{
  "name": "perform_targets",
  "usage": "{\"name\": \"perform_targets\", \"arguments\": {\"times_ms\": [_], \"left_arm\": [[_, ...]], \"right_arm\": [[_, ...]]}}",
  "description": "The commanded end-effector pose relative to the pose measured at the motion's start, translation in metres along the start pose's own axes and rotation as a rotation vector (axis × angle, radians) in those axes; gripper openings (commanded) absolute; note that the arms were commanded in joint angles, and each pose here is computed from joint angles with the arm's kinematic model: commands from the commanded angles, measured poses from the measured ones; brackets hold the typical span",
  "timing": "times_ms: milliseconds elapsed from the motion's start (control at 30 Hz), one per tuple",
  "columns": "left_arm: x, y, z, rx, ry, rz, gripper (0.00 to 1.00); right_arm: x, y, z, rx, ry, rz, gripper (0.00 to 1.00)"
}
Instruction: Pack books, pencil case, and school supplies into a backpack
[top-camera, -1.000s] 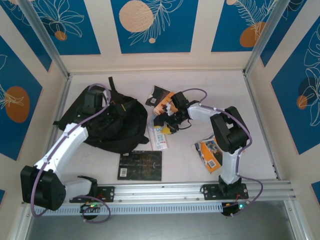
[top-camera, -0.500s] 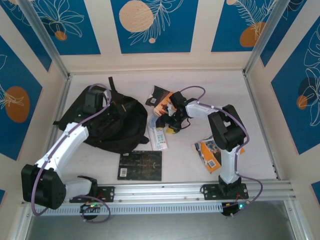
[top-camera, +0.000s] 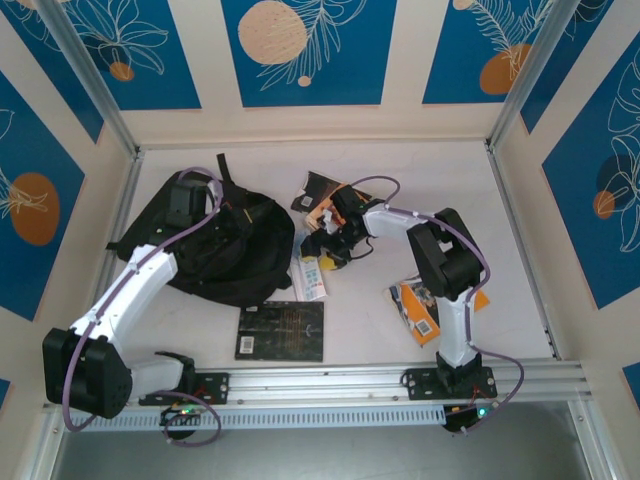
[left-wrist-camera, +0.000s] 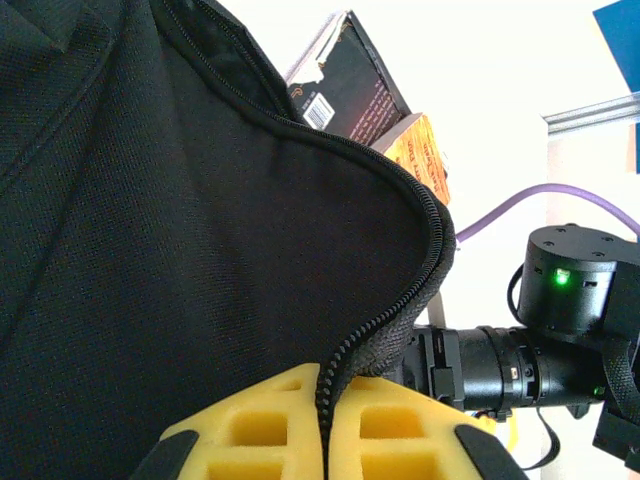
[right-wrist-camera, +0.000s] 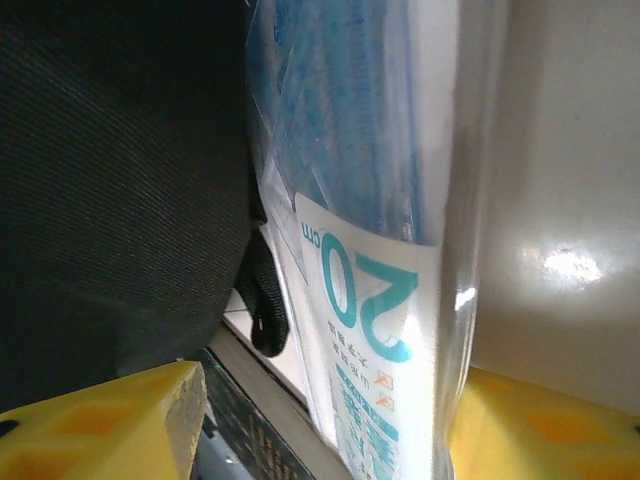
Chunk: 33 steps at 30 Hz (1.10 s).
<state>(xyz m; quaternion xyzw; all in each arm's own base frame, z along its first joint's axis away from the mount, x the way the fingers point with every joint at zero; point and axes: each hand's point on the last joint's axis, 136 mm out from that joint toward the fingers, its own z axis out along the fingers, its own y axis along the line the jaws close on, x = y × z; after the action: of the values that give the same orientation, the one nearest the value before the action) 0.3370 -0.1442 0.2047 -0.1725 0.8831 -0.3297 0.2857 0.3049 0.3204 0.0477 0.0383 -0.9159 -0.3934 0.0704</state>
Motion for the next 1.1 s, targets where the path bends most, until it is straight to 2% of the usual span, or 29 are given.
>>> {"name": "perform_targets", "arguments": {"times_ms": [0,133,300,433,633,800,967,1067], "left_arm": [[-0.003,-0.015,-0.001,0.051,0.005,0.016,0.0],[-0.004,-0.016,-0.002,0.052,0.003,0.019,0.0],[-0.003,-0.016,-0.001,0.053,0.006,0.019,0.0],[-0.004,-0.017,-0.001,0.055,0.007,0.019,0.0],[-0.012,-0.025,-0.013,0.052,-0.023,0.041,0.0],[-0.028,-0.042,-0.035,0.059,-0.091,0.068,0.0],[-0.059,-0.065,-0.081,0.043,-0.248,0.136,0.0],[-0.069,-0.083,-0.1,0.073,-0.288,0.161,0.0]], "right_arm": [[0.004,0.023,-0.001,-0.117,0.03,0.011,0.62],[0.004,0.008,0.012,-0.054,0.044,0.036,0.57],[0.012,0.008,0.029,-0.024,0.078,0.018,0.49],[0.011,0.001,0.031,0.048,0.06,0.016,0.28],[0.006,0.0,0.001,0.107,-0.026,-0.026,0.02],[0.006,0.004,-0.026,0.187,-0.09,-0.085,0.0],[0.004,0.007,-0.058,0.222,-0.16,-0.112,0.0],[0.004,0.013,-0.079,0.236,-0.21,-0.145,0.0]]}}
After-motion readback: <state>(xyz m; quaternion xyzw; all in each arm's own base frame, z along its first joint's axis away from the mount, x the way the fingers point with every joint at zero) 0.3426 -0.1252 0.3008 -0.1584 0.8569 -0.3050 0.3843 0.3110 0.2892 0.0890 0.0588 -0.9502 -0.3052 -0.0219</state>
